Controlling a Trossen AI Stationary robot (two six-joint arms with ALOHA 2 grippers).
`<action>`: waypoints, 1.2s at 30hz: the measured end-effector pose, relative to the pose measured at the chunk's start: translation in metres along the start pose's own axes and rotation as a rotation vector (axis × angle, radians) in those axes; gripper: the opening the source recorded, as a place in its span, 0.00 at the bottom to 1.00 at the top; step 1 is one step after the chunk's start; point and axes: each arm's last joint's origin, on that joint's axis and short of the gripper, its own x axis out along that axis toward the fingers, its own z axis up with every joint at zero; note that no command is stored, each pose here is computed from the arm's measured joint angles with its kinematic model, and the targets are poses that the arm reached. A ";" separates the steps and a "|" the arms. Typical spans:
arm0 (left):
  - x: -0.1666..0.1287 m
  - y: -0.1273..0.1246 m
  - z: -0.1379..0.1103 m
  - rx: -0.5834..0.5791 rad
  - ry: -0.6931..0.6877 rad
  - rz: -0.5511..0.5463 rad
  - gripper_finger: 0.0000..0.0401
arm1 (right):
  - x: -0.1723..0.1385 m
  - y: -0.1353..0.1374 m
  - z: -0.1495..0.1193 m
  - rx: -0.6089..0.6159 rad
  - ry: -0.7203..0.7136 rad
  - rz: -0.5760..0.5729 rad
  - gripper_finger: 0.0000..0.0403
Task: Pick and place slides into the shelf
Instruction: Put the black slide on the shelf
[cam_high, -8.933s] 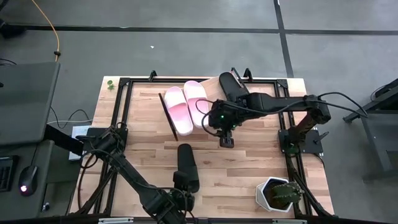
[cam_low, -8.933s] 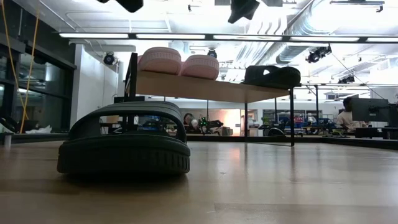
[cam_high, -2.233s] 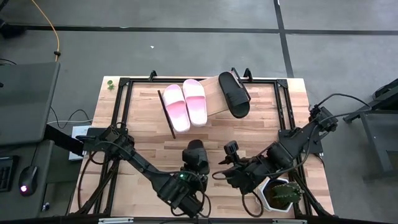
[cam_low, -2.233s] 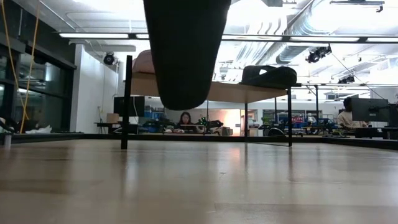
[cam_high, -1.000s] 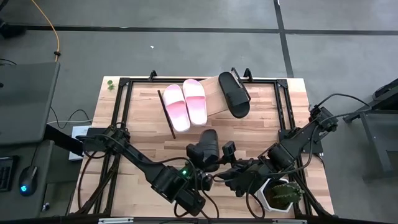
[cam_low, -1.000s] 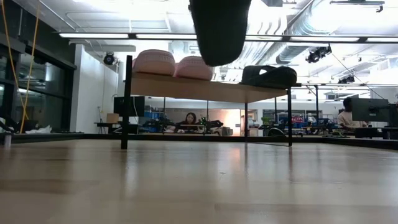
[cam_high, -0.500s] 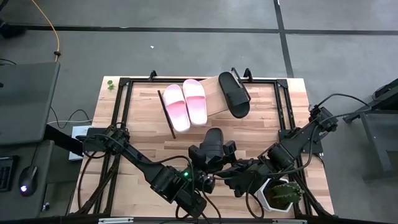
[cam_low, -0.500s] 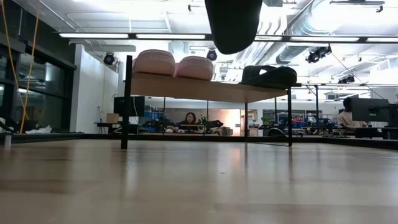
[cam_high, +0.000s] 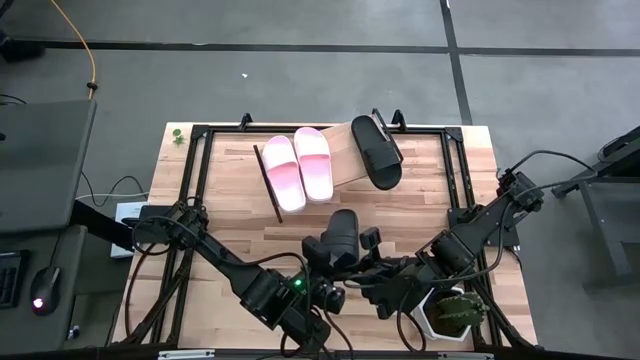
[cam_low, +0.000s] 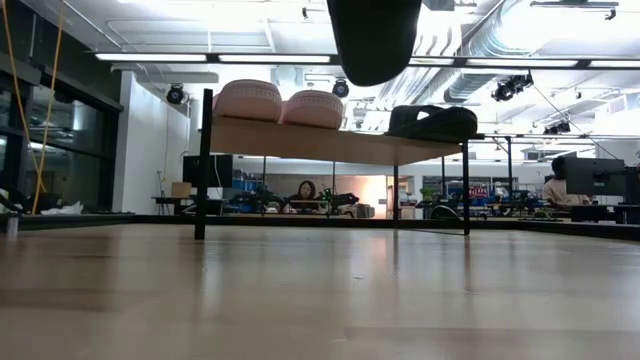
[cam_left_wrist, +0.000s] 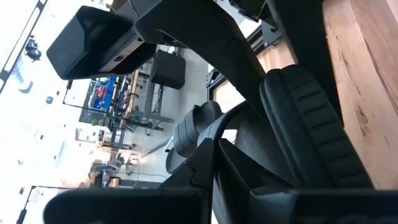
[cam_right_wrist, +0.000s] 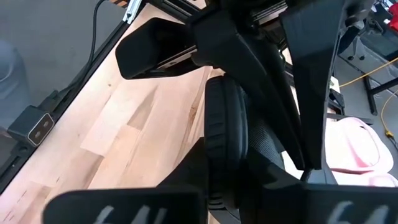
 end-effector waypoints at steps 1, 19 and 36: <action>0.000 0.000 0.000 -0.007 0.000 0.002 0.02 | 0.000 0.000 0.000 0.005 0.000 0.000 0.06; -0.001 0.005 -0.001 -0.120 0.002 0.019 0.26 | 0.000 0.000 -0.003 -0.015 0.024 -0.012 0.05; -0.045 0.062 -0.017 -0.452 -0.090 -0.152 0.48 | 0.008 -0.017 -0.012 -0.154 0.128 -0.121 0.04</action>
